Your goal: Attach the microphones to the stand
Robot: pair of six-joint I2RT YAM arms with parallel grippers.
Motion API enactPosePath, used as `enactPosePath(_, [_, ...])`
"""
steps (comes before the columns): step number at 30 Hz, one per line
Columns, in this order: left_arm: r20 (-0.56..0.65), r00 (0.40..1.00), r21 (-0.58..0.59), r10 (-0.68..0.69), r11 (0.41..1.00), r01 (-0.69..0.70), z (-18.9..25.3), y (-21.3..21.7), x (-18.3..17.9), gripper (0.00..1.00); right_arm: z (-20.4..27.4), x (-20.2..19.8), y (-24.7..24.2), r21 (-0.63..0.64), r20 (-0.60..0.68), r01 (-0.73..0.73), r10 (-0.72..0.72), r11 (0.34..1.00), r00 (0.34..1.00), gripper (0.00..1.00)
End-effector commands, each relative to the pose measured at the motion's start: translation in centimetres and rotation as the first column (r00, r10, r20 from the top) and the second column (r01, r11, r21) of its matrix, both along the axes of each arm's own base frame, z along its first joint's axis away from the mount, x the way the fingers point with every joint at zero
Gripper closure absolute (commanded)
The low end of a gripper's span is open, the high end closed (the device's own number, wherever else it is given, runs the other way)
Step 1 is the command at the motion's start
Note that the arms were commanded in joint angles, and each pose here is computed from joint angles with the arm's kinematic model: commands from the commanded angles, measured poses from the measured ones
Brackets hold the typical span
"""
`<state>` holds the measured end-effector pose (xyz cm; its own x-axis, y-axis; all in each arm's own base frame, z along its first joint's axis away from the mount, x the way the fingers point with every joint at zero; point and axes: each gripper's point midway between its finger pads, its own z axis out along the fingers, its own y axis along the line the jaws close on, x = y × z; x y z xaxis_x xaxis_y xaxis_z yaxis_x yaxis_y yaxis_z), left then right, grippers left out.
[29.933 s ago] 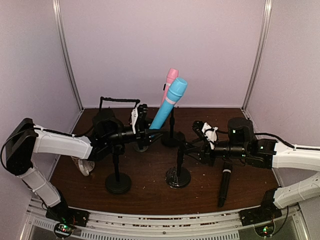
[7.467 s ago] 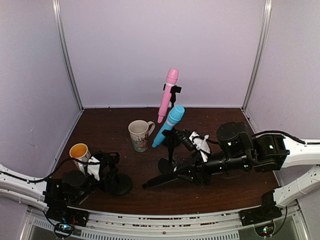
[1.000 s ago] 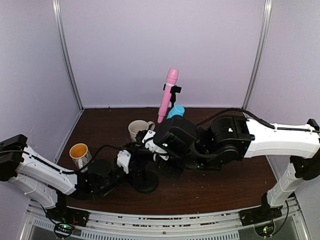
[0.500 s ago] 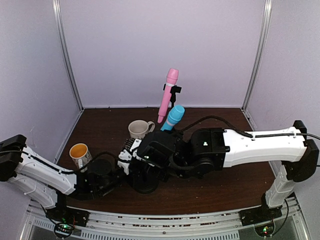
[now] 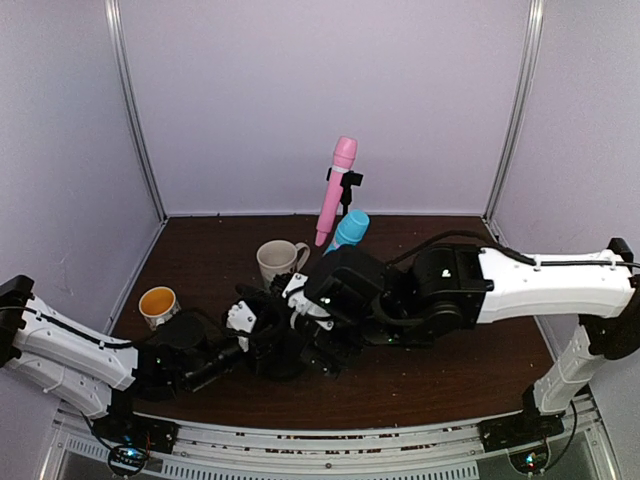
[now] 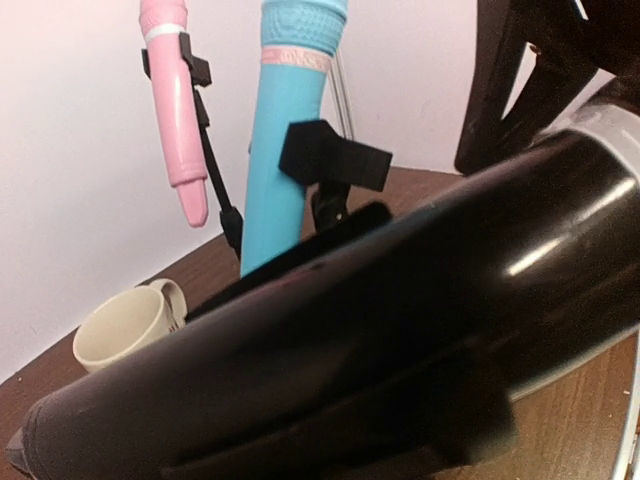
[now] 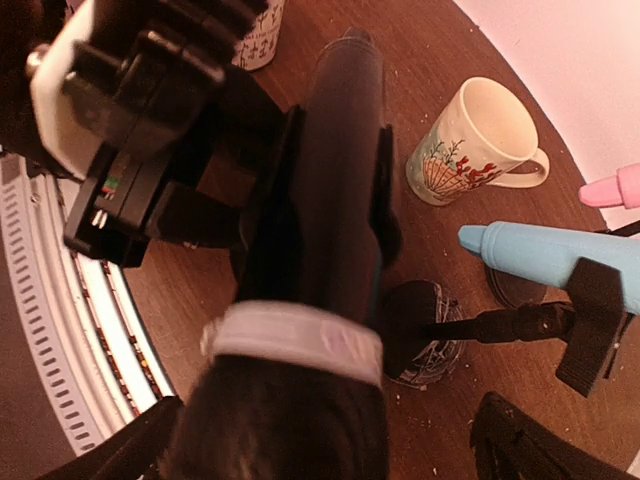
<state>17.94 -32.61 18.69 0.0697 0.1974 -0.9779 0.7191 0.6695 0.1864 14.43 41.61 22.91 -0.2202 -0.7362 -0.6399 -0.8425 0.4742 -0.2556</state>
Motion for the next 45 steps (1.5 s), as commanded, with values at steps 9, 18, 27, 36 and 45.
enactPosePath(9, [0.117,0.991,-0.222,0.062,0.975,-0.035,7.4,5.0,5.5,1.0,6.8,-0.5,-6.3,0.304,-0.012,0.08,-0.08,0.949,0.997,0.0])
enactPosePath(18, [0.054,0.996,-0.218,0.071,0.974,-0.058,5.1,5.9,8.6,1.0,7.9,2.5,-12.1,0.509,0.013,0.267,-0.317,0.818,0.948,0.0])
enactPosePath(27, [-0.073,0.99,-0.226,0.117,0.965,-0.131,2.7,6.5,9.8,0.89,7.7,4.1,-16.6,0.579,0.05,0.326,-0.431,0.748,0.901,0.0])
enactPosePath(36, [-0.178,0.956,-0.117,0.233,0.96,-0.256,0.9,9.5,9.4,0.21,7.9,5.2,-18.8,0.539,0.053,0.395,-0.498,0.744,0.865,0.0])
enactPosePath(45, [-0.272,0.931,-0.016,0.242,0.967,-0.256,-0.2,12.0,6.5,0.02,9.3,6.8,-21.6,0.582,0.064,0.467,-0.61,0.666,0.79,0.0])
